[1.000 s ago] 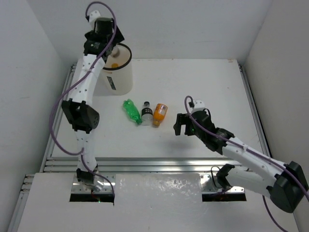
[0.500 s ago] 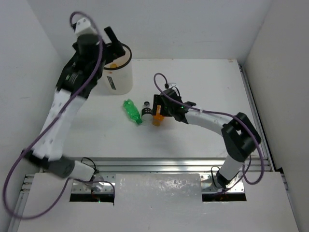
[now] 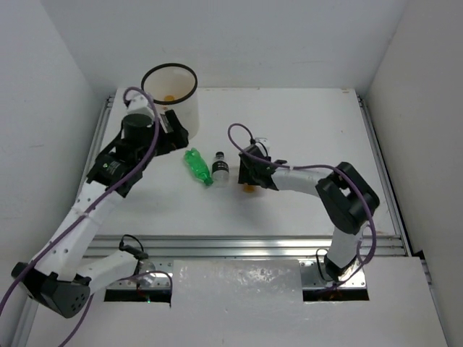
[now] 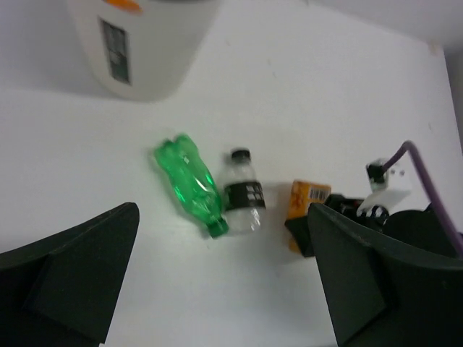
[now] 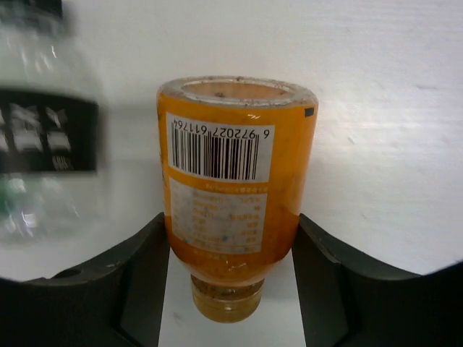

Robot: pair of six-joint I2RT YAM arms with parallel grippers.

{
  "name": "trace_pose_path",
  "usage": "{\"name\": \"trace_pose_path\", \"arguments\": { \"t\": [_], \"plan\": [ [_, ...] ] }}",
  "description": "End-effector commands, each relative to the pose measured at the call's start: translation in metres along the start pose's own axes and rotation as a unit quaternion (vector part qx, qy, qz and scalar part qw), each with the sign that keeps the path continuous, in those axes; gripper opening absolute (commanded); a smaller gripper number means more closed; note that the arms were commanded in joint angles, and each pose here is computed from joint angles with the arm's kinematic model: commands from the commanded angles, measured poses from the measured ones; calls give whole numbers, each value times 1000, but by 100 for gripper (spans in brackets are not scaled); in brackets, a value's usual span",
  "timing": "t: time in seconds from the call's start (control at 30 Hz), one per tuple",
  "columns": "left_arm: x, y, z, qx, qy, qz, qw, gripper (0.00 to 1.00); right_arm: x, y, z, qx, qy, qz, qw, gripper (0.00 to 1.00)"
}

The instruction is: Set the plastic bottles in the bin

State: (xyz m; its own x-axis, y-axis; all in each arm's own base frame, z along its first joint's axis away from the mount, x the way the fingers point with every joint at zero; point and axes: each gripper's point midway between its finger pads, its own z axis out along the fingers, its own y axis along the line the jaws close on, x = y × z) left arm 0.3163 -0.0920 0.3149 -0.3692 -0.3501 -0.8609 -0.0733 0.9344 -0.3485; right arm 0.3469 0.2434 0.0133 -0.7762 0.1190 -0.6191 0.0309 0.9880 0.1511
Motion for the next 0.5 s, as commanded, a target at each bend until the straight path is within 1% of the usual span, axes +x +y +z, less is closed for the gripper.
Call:
{"name": "trace_pose_path", "arguments": {
  "t": [0.0, 0.03, 0.07, 0.1, 0.13, 0.17, 0.2, 0.23, 0.27, 0.3, 0.33, 0.37, 0.43, 0.47],
  "plan": [
    [21, -48, -3, 134, 39, -21, 990, 100, -33, 9, -40, -75, -93, -65, 991, 21],
    [23, -64, -4, 179, 43, -25, 983, 100, -31, 13, -53, -105, -108, -87, 985, 21],
    [48, -79, -8, 227, 84, -25, 970, 100, -28, 26, -86, -196, -143, -111, 964, 21],
    [49, -94, -9, 265, 82, -36, 960, 100, -24, 35, -106, -251, -173, -172, 937, 22],
    [58, -107, -14, 303, 96, -36, 947, 100, -14, 42, -126, -305, -189, -198, 912, 22],
    [78, -123, -25, 347, 129, -33, 929, 100, -16, 56, -172, -385, -227, -226, 865, 22],
    [86, -134, -24, 359, 138, -32, 922, 100, 0, 47, -174, -391, -226, -246, 858, 20],
    [91, -145, -27, 372, 143, -26, 917, 100, 1, 44, -183, -397, -234, -251, 851, 19],
    [104, -161, -38, 393, 156, -14, 906, 100, 4, 40, -188, -396, -232, -256, 851, 19],
    [112, -171, -37, 402, 165, -11, 901, 100, 0, 39, -204, -406, -252, -257, 840, 19],
    [116, -180, -42, 416, 168, -6, 894, 100, -1, 39, -211, -412, -256, -257, 836, 19],
    [124, -189, -47, 419, 170, -1, 892, 100, -3, 39, -218, -416, -257, -257, 833, 19],
    [138, -197, -40, 408, 183, 6, 895, 100, -6, 42, -237, -435, -265, -255, 822, 19],
    [137, -199, -42, 410, 182, 6, 894, 100, -9, 43, -242, -437, -271, -254, 819, 19]
  ]
}}
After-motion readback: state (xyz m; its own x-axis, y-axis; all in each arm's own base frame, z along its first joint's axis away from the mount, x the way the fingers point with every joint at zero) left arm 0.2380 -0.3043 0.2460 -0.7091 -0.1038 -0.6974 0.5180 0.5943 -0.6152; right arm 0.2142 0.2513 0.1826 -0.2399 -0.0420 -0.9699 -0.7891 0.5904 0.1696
